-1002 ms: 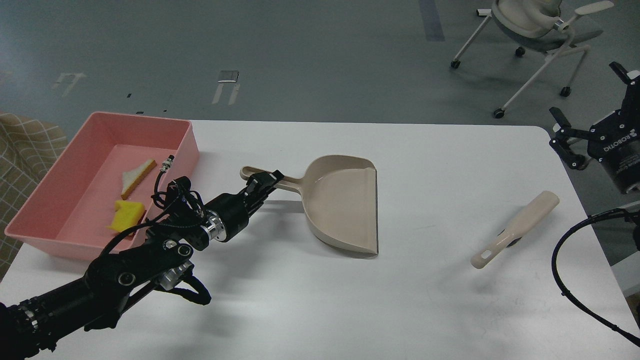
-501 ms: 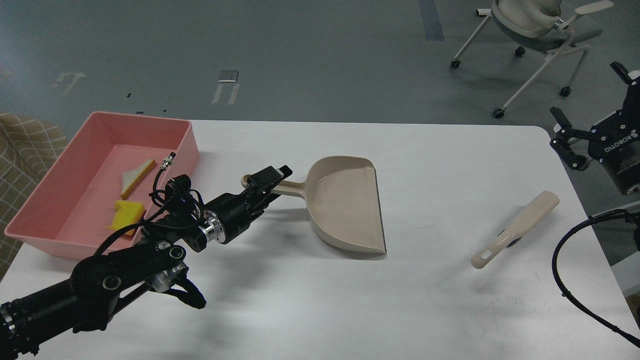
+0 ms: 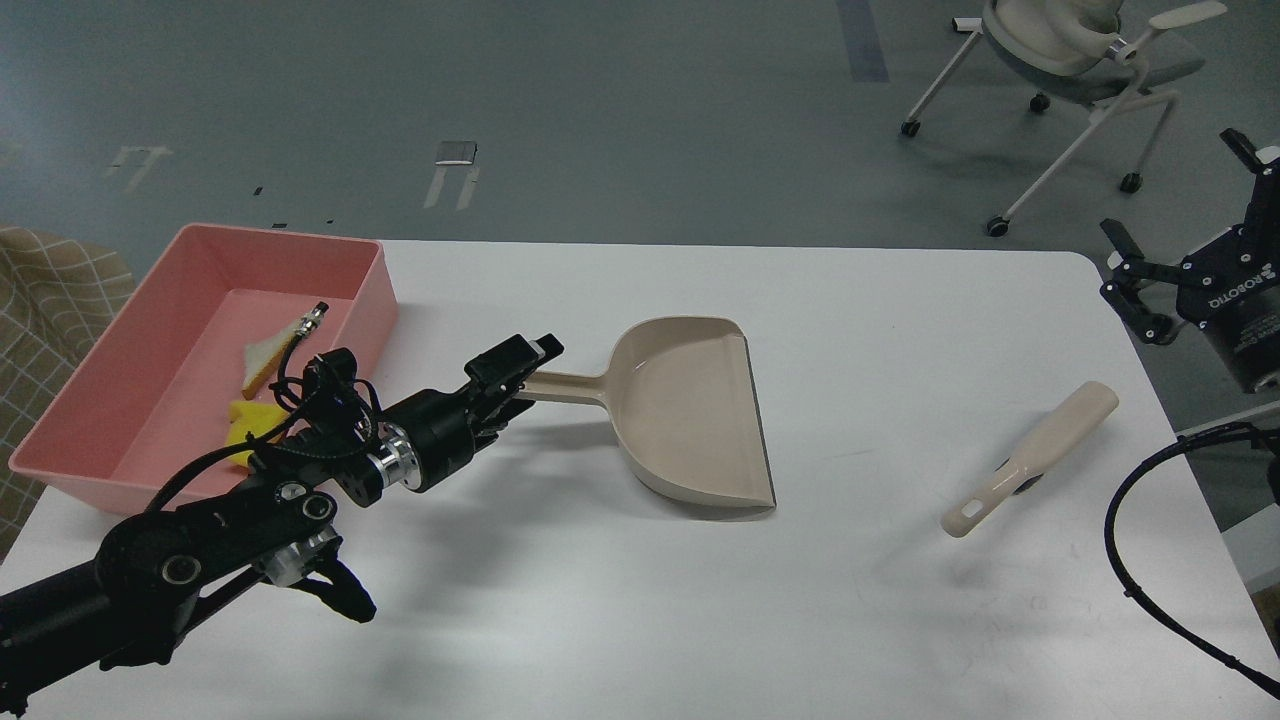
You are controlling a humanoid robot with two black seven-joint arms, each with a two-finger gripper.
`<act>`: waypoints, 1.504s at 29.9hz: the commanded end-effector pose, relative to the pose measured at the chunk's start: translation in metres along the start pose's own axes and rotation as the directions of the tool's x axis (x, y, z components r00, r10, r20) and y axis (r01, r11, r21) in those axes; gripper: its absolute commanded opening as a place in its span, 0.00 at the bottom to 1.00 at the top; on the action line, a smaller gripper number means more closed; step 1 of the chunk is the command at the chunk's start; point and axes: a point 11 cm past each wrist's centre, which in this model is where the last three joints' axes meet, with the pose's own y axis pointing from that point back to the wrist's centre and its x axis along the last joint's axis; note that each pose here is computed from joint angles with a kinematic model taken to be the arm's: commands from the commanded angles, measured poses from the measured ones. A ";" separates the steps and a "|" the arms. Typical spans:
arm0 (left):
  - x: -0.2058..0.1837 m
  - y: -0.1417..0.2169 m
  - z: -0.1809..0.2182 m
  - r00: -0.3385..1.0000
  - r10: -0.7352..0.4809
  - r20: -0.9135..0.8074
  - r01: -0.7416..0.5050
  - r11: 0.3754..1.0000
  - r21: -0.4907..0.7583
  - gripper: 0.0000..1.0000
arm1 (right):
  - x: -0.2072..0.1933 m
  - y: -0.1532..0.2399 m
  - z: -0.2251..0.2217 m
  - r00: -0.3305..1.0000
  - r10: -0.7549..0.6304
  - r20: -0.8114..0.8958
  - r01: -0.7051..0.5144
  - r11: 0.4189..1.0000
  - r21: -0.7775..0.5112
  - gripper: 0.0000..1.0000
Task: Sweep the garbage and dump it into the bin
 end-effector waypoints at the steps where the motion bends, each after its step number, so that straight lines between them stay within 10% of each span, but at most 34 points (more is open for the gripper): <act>1: -0.001 0.011 0.002 0.999 -0.033 0.005 0.033 0.999 0.001 0.98 | 0.001 0.000 0.000 1.000 0.003 0.002 -0.003 1.000 -0.001 1.00; 24: 0.080 0.067 0.065 0.997 0.078 0.027 -0.075 0.992 -0.103 0.98 | 0.006 0.001 -0.005 1.000 0.014 0.003 -0.014 1.000 0.009 1.00; 45: 0.213 0.078 0.152 0.860 0.276 -0.429 -0.472 0.750 -0.463 0.98 | -0.021 -0.046 -0.070 0.994 -0.107 0.033 0.099 0.978 0.182 1.00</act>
